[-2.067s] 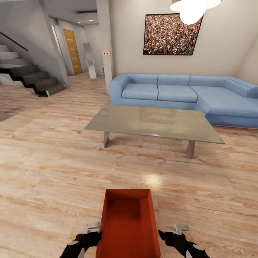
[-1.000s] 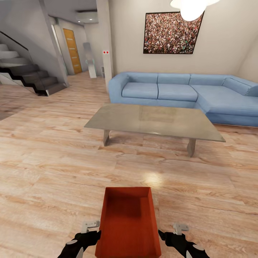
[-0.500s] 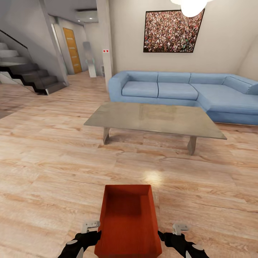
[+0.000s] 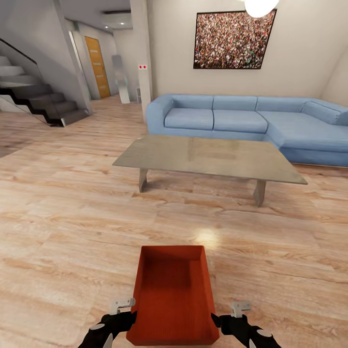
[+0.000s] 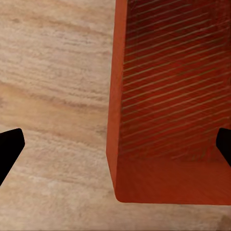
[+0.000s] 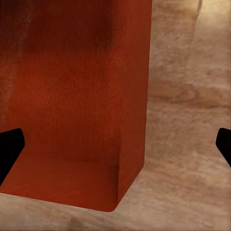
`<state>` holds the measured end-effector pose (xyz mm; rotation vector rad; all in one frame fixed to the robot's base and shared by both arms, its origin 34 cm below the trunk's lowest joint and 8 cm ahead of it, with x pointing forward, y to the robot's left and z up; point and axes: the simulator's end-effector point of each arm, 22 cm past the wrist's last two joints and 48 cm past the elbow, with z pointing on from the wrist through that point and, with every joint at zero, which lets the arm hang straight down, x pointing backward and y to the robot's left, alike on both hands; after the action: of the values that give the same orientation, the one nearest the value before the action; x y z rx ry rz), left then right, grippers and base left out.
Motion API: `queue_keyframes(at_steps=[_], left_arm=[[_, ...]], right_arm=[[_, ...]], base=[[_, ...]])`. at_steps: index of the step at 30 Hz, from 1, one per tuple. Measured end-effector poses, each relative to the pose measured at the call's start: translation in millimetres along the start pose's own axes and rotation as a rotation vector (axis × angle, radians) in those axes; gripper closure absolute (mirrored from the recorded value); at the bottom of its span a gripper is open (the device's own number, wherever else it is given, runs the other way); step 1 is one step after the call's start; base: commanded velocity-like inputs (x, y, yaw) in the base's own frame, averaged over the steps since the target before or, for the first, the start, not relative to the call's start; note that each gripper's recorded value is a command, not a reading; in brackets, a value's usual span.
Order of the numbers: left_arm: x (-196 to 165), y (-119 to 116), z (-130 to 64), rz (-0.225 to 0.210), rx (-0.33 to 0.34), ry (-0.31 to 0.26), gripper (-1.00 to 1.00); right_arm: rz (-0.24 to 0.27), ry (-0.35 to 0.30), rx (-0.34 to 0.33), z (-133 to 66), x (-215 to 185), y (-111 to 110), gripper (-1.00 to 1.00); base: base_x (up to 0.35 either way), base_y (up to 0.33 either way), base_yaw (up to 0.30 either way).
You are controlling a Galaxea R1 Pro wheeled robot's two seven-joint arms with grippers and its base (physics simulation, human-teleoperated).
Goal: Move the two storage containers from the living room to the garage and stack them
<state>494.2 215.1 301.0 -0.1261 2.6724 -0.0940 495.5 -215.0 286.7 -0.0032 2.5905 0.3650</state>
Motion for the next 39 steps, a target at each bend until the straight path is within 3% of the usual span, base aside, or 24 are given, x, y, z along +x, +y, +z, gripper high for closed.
queue_keyframes(at_steps=[25,39], left_arm=[[4.1,-1.4,5.2,-0.002,0.003,-0.001,-1.0],[23.6,0.9,29.3,-0.002,0.004,-0.003,-1.0]], right_arm=[[0.0,0.0,0.0,4.7,4.4,-1.6,-1.0],[0.0,-0.001,0.0,26.6,25.8,-8.9,-1.0]], base=[[0.0,0.0,0.0],[0.0,0.0,0.0]])
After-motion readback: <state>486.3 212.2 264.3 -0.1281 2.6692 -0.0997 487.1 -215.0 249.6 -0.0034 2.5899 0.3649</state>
